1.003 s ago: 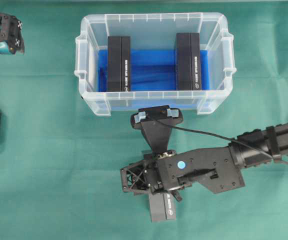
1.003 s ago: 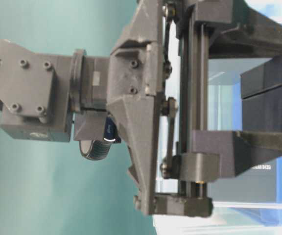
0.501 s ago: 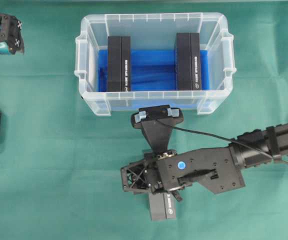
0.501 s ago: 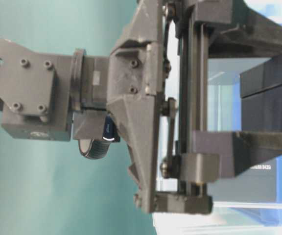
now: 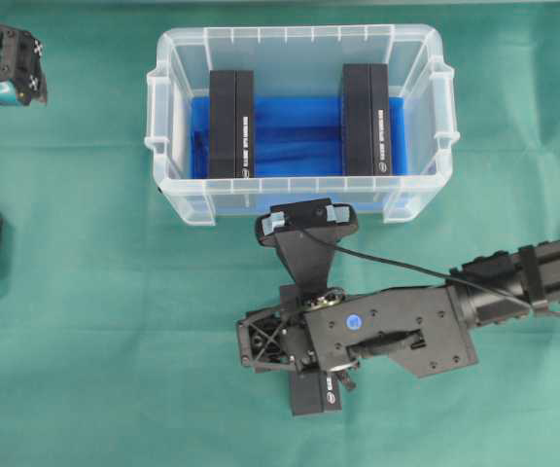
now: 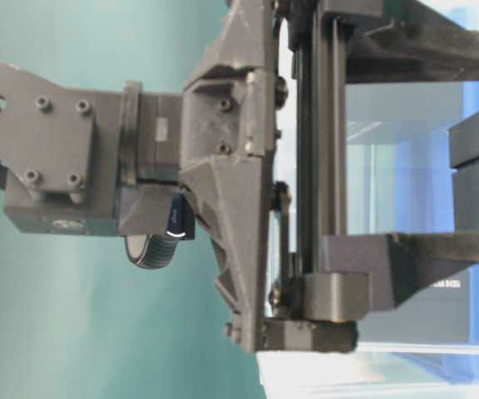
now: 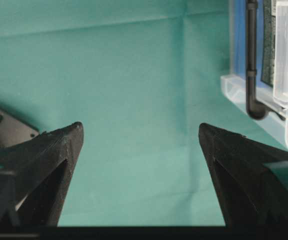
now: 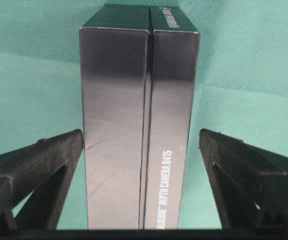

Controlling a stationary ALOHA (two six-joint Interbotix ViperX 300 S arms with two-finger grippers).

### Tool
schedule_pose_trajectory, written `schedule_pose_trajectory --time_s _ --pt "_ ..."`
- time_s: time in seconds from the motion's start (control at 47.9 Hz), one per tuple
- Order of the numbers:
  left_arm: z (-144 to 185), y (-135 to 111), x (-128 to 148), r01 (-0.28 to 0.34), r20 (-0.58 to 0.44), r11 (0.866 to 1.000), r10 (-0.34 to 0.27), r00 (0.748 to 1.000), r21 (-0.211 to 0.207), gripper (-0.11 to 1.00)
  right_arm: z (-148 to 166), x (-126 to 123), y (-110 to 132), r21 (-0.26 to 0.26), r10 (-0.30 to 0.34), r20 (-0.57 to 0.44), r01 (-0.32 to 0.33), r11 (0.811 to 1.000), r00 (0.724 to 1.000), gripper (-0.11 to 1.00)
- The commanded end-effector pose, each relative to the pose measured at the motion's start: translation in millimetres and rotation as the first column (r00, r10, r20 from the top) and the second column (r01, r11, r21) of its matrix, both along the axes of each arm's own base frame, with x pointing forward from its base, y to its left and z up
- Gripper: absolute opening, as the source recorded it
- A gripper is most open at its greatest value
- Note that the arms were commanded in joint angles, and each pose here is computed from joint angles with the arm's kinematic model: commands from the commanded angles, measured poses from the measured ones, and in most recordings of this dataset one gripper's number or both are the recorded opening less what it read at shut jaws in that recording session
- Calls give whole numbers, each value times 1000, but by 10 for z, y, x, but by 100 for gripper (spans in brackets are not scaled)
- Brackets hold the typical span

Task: Take out the box from the case.
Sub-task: 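Carry the held box forward over the bin's front edge, then lower the box onto the cloth in front and open the right gripper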

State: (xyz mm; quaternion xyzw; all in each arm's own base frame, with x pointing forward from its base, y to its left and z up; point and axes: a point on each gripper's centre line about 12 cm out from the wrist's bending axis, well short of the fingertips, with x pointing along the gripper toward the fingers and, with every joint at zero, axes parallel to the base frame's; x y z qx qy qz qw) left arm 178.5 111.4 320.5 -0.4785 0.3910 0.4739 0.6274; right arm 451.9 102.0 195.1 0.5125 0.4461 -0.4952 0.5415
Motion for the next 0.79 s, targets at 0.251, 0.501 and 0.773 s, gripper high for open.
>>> schedule_pose_trajectory --time_s 0.251,0.501,0.773 --pt "46 3 -1 0 16 1000 0 1000 13 96 390 -30 -5 17 -6 77 5 1000 997 94" --pt "46 2 0 0 17 1000 0 1000 11 96 595 -68 -20 15 -12 83 10 1000 997 94" --pt "49 0 -3 0 18 1000 0 1000 12 96 924 -66 -69 -10 -12 124 14 1000 992 94"
